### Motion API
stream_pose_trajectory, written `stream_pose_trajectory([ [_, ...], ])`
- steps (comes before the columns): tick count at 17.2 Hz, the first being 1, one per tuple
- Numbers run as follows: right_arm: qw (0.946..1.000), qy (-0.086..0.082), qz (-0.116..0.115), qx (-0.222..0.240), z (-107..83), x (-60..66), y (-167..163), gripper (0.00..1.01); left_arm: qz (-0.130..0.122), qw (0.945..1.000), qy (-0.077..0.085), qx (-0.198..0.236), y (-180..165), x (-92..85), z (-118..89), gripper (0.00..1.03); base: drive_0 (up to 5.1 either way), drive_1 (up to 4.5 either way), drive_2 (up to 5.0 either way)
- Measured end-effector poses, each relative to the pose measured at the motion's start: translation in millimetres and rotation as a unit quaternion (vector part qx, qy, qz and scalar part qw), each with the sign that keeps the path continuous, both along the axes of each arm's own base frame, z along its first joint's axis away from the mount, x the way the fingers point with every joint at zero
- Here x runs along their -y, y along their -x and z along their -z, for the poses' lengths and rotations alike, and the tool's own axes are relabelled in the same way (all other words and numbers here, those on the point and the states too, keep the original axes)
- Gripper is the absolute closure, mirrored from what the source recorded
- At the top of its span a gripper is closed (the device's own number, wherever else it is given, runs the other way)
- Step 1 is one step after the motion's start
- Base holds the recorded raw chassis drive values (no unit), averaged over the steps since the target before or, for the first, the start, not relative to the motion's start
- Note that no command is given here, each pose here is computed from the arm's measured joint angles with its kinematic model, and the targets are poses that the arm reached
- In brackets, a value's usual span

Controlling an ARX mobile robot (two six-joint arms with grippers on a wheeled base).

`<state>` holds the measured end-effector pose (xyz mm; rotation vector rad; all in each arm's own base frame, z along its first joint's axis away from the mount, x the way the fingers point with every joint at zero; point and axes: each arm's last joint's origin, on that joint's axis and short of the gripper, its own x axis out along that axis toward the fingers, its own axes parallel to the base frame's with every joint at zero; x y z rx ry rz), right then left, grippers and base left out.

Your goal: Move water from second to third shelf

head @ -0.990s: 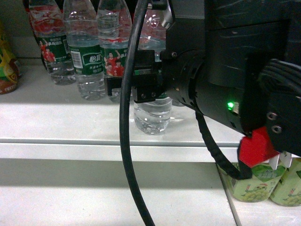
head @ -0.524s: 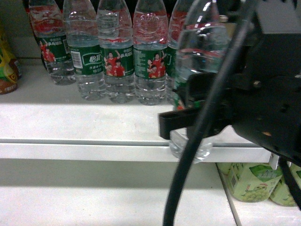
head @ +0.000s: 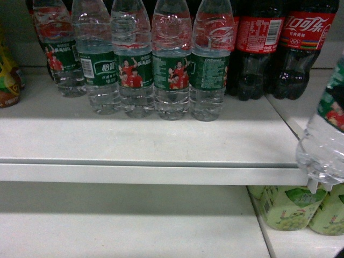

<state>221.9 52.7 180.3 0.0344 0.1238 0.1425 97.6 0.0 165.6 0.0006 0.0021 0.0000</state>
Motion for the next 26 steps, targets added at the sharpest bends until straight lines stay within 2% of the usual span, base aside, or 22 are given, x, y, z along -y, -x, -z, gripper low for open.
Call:
stream_pose_trajectory([
  [3, 0.9987, -0.005, 0.049, 0.014, -2.0, 28.9, 17, 0.61, 0.0, 1.0, 0.0, 0.0, 0, 0.0, 0, 0.05, 0.0, 0.0, 0.0],
  [5, 0.9973, -0.01, 0.069, 0.022, -5.3, 44.7, 27, 0.61, 0.0, 1.0, 0.0, 0.0, 0, 0.0, 0, 0.05, 0.0, 0.0, 0.0],
  [10, 0.9918, -0.033, 0.118, 0.037, -7.7, 73.6, 64, 0.61, 0.0, 1.0, 0.0, 0.0, 0, 0.0, 0, 0.05, 0.0, 0.0, 0.0],
  [11, 0.9912, -0.038, 0.12, 0.04, -7.5, 77.0, 70, 0.61, 0.0, 1.0, 0.0, 0.0, 0, 0.0, 0, 0.05, 0.0, 0.0, 0.0],
  [15, 0.9904, -0.055, 0.115, 0.052, -9.5, 82.7, 88, 0.61, 0.0, 1.0, 0.0, 0.0, 0, 0.0, 0, 0.05, 0.0, 0.0, 0.0],
  [17, 0.9896, -0.056, 0.113, 0.068, -13.3, 82.2, 92, 0.61, 0.0, 1.0, 0.0, 0.0, 0, 0.0, 0, 0.05, 0.0, 0.0, 0.0],
  [26, 0.9896, -0.062, 0.114, 0.063, -12.7, 83.0, 94, 0.61, 0.0, 1.0, 0.0, 0.0, 0, 0.0, 0, 0.05, 0.0, 0.0, 0.0],
])
